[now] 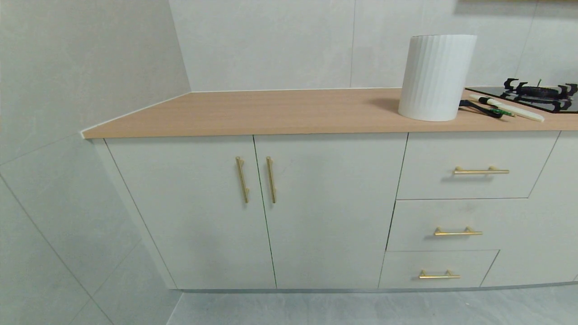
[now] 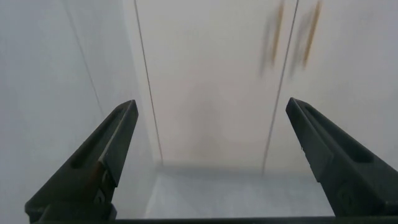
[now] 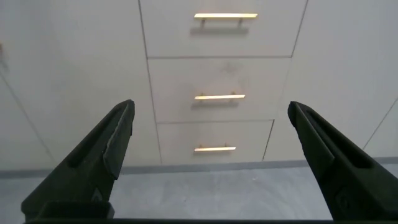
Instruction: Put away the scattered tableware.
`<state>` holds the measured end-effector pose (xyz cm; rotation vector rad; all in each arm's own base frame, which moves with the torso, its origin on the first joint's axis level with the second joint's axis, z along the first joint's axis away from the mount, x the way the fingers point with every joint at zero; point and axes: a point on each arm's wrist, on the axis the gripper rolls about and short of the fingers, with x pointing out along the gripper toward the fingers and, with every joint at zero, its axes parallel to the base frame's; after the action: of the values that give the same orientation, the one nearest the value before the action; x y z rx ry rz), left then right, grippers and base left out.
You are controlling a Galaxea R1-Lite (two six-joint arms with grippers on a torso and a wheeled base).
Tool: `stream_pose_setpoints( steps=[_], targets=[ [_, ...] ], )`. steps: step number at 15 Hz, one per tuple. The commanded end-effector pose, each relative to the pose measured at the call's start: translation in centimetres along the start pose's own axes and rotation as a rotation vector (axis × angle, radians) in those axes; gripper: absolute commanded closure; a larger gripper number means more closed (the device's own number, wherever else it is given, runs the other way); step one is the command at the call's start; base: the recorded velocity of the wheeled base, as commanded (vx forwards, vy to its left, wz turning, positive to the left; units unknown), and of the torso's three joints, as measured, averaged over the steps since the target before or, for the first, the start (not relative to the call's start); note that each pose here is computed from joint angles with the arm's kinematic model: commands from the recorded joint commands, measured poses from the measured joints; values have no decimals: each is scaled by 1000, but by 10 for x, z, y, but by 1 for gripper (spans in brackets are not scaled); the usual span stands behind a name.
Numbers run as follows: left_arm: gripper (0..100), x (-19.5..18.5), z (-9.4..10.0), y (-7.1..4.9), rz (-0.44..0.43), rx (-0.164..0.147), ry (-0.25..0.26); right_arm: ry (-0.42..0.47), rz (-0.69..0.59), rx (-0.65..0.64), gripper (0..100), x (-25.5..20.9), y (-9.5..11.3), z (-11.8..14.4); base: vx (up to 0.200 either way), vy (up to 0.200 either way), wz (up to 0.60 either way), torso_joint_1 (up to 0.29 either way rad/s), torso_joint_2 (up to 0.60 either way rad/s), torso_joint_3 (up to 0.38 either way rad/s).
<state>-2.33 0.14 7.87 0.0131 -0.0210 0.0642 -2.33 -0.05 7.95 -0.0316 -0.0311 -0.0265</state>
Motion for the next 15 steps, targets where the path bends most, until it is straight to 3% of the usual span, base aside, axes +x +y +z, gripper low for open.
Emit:
stream_pose_setpoints(
  steps=[1, 4, 7, 11, 13, 14, 15],
  targets=[
    [0, 0, -3, -1, -35, -7, 20, 38, 53, 7, 0, 0, 1, -4, 0, 0, 0, 0, 0, 0],
    [0, 0, -3, -1, -34, -10, 21, 29, 54, 11, 0, 0, 1, -4, 0, 0, 0, 0, 0, 0],
    [0, 0, -3, -1, -37, 29, 20, 27, 56, 9, 0, 0, 1, -3, 0, 0, 0, 0, 0, 0],
    [0, 0, -3, -1, -40, 33, 20, 27, 56, 12, 0, 0, 1, -3, 0, 0, 0, 0, 0, 0],
    [0, 0, -3, -1, -40, 7, 22, 27, 57, 12, 0, 0, 1, -3, 0, 0, 0, 0, 0, 0],
    [0, 0, -3, -1, -38, -22, 21, 27, 59, 12, 0, 0, 1, -3, 0, 0, 0, 0, 0, 0],
    [0, 0, -3, -1, -38, -21, 21, 27, 59, 12, 0, 0, 1, -3, 0, 0, 0, 0, 0, 0]
  ],
)
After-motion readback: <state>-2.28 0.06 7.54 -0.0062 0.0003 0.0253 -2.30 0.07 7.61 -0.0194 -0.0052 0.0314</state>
